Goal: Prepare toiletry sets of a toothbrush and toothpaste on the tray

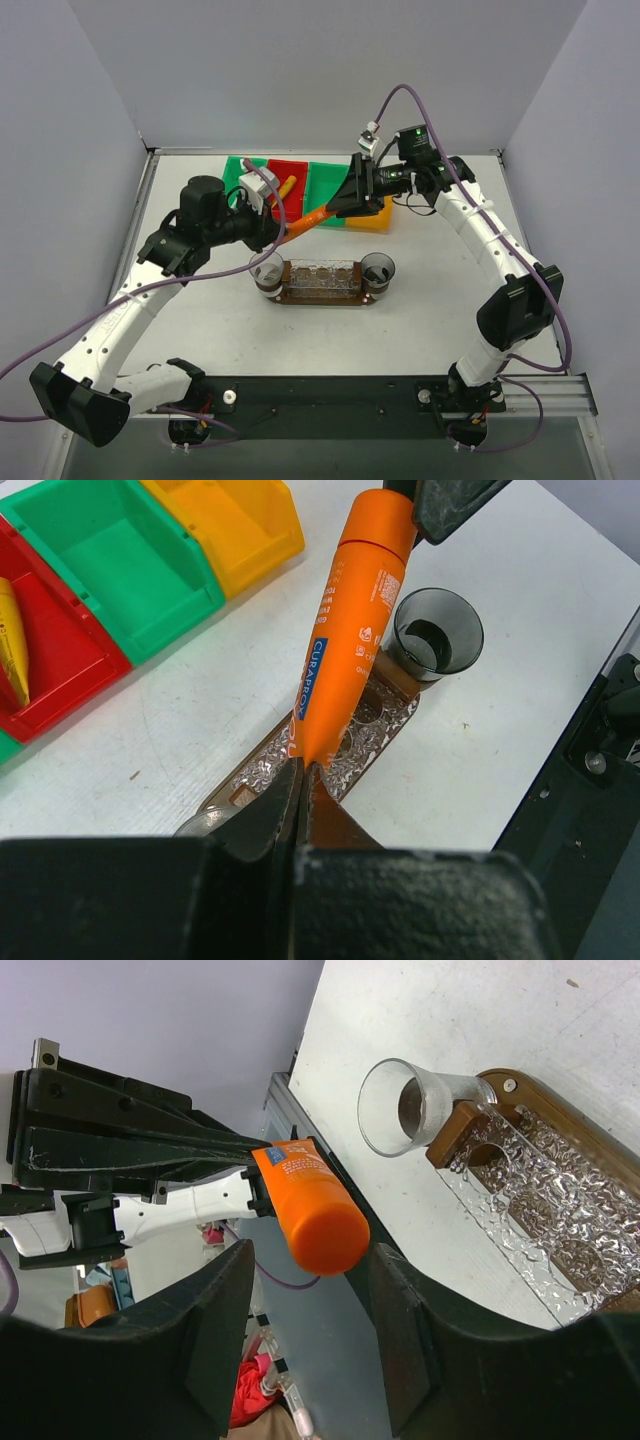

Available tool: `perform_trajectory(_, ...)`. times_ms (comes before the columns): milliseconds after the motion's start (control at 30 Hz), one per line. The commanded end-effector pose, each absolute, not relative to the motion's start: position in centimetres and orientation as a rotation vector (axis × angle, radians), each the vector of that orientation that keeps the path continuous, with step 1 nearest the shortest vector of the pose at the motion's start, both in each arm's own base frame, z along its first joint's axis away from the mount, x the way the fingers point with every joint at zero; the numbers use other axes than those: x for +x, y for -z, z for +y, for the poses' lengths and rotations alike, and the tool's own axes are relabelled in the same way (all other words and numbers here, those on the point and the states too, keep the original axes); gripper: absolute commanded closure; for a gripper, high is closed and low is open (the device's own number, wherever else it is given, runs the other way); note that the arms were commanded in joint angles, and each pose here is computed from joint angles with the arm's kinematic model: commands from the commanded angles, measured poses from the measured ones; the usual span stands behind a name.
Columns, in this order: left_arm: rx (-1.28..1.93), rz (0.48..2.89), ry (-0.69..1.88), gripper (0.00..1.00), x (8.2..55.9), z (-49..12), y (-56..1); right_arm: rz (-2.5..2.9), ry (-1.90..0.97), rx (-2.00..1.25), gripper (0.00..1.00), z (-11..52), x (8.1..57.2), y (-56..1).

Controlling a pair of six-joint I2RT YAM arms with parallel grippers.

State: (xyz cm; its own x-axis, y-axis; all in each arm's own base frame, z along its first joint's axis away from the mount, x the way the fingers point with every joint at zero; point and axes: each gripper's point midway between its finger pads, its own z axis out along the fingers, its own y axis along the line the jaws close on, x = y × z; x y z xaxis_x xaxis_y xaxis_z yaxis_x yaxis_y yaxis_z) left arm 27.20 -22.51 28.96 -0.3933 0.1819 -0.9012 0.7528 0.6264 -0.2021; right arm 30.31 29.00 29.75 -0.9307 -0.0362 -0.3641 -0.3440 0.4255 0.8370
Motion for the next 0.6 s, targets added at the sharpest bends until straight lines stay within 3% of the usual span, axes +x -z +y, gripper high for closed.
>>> perform_trajectory(0,0.757,1.778,0.783,1.0,26.95,-23.01,-31.88,2.341,-1.554,-0.39,0.56,29.5,29.62,-31.24)
perform_trajectory(567,0.752,1.769,0.822,1.0,27.23,-23.72,-32.12,2.349,-1.591,-0.416,0.61,30.21,30.0,-30.79)
